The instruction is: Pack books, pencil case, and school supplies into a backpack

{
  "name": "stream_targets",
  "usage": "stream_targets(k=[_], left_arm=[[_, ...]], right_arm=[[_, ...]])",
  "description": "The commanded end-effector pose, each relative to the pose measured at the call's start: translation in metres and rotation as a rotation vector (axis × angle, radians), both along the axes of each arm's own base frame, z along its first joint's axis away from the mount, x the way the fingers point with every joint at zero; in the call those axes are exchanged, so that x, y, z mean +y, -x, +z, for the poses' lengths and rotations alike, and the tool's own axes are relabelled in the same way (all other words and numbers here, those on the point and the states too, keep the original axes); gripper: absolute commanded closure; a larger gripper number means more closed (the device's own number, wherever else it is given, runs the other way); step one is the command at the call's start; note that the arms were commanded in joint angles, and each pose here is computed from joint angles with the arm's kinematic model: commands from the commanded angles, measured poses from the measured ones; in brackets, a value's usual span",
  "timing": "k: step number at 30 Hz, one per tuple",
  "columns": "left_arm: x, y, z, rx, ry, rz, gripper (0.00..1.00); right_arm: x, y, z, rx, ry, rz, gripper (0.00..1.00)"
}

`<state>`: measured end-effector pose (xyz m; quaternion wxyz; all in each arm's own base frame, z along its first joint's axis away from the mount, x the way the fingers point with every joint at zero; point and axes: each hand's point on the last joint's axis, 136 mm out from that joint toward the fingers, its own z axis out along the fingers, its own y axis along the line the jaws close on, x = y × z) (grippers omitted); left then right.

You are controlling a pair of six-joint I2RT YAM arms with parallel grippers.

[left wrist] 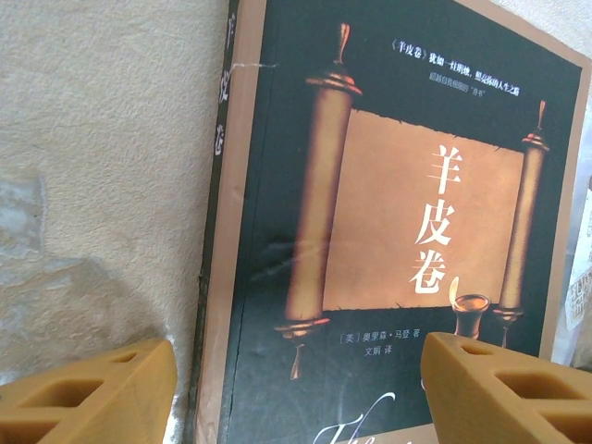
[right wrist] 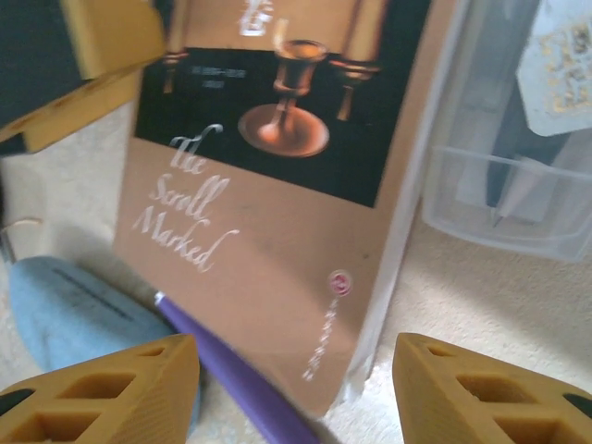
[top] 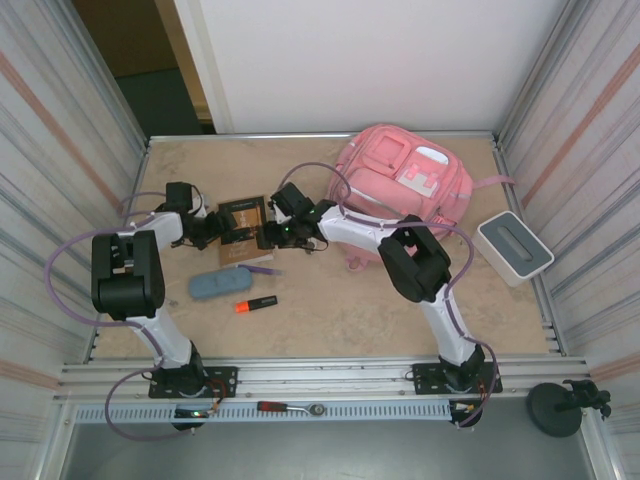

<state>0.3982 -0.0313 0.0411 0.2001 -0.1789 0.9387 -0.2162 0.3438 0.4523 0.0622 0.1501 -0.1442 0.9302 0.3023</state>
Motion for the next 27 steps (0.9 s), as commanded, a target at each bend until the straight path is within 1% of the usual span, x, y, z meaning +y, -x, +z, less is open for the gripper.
stream_targets(k=[1, 9, 16, 18, 19, 23, 27], left_arm=[[-0.004, 0.003, -0.001, -0.006, 0.008, -0.029, 0.29], [-0.007, 0.005, -0.003, -0.007, 0.025, -0.031, 0.30], [-0.012, 0.007, -0.005, -0.006, 0.055, -0.039, 0.35], [-0.012, 0.008, -0.005, -0.007, 0.056, -0.038, 0.35], [-0.012, 0.008, -0.004, -0.009, 0.055, -0.038, 0.35], [-0.011, 0.008, -0.002, -0.016, 0.050, -0.036, 0.35], [-0.009, 0.008, -0.001, -0.020, 0.039, -0.022, 0.34]], right_arm=[[-0.002, -0.008, -0.015, 0.039, 0.019, -0.066, 0.44], [0.015, -0.008, -0.029, 0.101, -0.034, -0.057, 0.45], [0.030, -0.019, -0.030, 0.121, -0.082, -0.082, 0.50], [0.032, -0.022, -0.030, 0.125, -0.089, -0.092, 0.56], [0.038, -0.028, -0.021, 0.113, -0.113, -0.094, 0.61], [0.044, -0.033, -0.010, 0.103, -0.144, -0.099, 0.81], [0.045, -0.034, 0.001, 0.098, -0.167, -0.097, 0.94]])
